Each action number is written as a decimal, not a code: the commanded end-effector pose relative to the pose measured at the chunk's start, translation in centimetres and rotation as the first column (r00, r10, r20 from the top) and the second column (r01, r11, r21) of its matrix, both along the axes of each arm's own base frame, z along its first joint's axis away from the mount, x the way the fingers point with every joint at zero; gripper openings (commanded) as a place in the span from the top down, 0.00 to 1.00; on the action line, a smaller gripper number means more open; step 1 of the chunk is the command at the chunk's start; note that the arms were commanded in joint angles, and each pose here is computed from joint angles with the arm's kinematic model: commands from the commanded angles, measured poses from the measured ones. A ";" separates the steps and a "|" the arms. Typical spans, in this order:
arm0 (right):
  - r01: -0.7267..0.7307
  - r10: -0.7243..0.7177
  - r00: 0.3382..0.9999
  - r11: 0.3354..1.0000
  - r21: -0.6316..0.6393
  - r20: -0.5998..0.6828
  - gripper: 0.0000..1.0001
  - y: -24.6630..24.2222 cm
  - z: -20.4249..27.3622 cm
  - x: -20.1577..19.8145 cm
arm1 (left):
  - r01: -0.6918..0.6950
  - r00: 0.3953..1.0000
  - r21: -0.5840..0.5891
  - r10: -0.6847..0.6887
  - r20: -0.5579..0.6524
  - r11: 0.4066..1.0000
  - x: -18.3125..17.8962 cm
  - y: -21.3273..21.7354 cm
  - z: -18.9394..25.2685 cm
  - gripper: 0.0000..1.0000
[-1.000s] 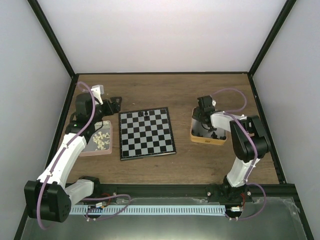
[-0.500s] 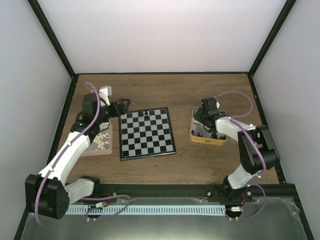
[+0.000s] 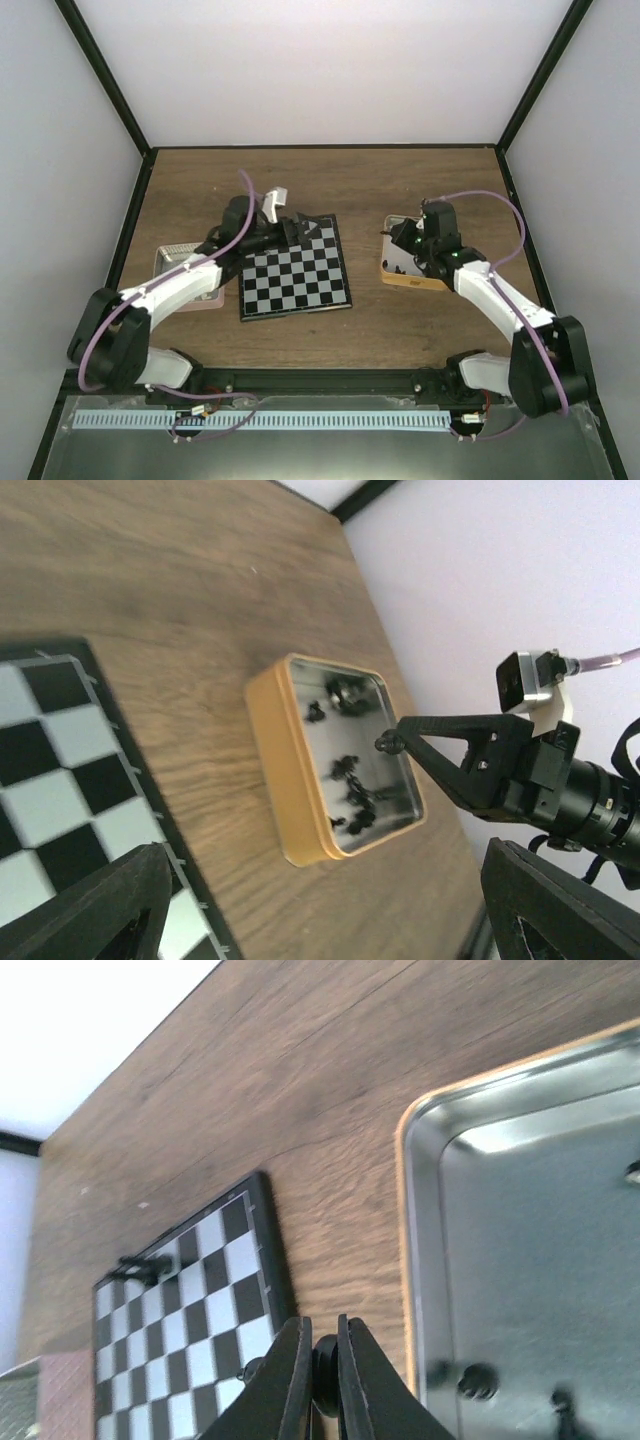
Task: Set up the chess pieces on the board
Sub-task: Place the chess piece on the chessboard.
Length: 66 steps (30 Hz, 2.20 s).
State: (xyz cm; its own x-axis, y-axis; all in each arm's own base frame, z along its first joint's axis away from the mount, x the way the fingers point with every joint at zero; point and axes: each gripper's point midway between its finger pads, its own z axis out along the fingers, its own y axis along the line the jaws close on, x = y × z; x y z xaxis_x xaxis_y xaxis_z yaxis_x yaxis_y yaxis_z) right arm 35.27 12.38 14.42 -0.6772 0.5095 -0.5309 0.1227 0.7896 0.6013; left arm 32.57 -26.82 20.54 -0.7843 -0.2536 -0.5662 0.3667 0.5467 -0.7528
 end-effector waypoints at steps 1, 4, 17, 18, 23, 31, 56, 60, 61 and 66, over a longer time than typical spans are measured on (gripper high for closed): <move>-0.099 0.100 0.995 0.987 0.126 -0.001 0.99 1.9 1.4 -2.2 | 0.090 0.995 -0.145 -0.094 -0.018 0.985 -0.3 -4.4 1.6 0.14; -0.146 0.148 0.989 0.970 0.196 0.002 0.99 3.0 1.8 -3.2 | 0.125 0.989 -0.187 -0.138 -0.060 0.974 -0.7 -6.7 1.1 0.15; -0.249 0.269 0.963 0.892 0.376 0.000 0.99 5.7 2.4 -5.1 | 0.204 0.945 -0.309 -0.269 -0.185 0.929 -2.8 -11.9 -1.5 0.35; -0.251 0.273 0.962 0.891 0.379 -0.004 0.99 5.8 2.3 -5.2 | 0.206 0.944 -0.307 -0.272 -0.189 0.929 -2.8 -12.0 -1.8 0.38; -0.265 0.292 0.956 0.879 0.397 -0.007 0.99 6.1 2.2 -5.4 | 0.217 0.941 -0.309 -0.282 -0.187 0.926 -2.7 -12.4 -1.9 0.45; -0.275 0.308 0.951 0.871 0.407 -0.018 0.99 6.5 1.8 -5.4 | 0.240 0.930 -0.309 -0.309 -0.198 0.920 -3.0 -13.0 -2.4 0.59; -0.234 0.251 0.968 0.923 0.305 -0.018 0.57 5.6 2.0 -4.1 | 0.228 0.959 0.014 -0.222 -0.179 0.974 -2.7 -11.0 -4.9 0.96; -0.216 0.223 0.975 0.953 0.212 -0.006 0.55 4.5 2.5 -3.5 | 0.167 0.979 0.327 -0.118 -0.164 0.930 -1.9 -6.3 -6.2 0.96; -0.209 0.213 0.977 0.958 0.195 -0.002 0.55 4.2 2.5 -3.4 | 0.147 0.984 0.412 -0.091 -0.153 0.899 -1.7 -4.8 -6.2 0.96; -0.183 0.189 0.982 0.971 0.156 -0.021 0.55 3.5 1.4 -3.3 | 0.022 0.990 0.707 0.083 -0.114 0.706 0.0 3.6 -6.0 0.96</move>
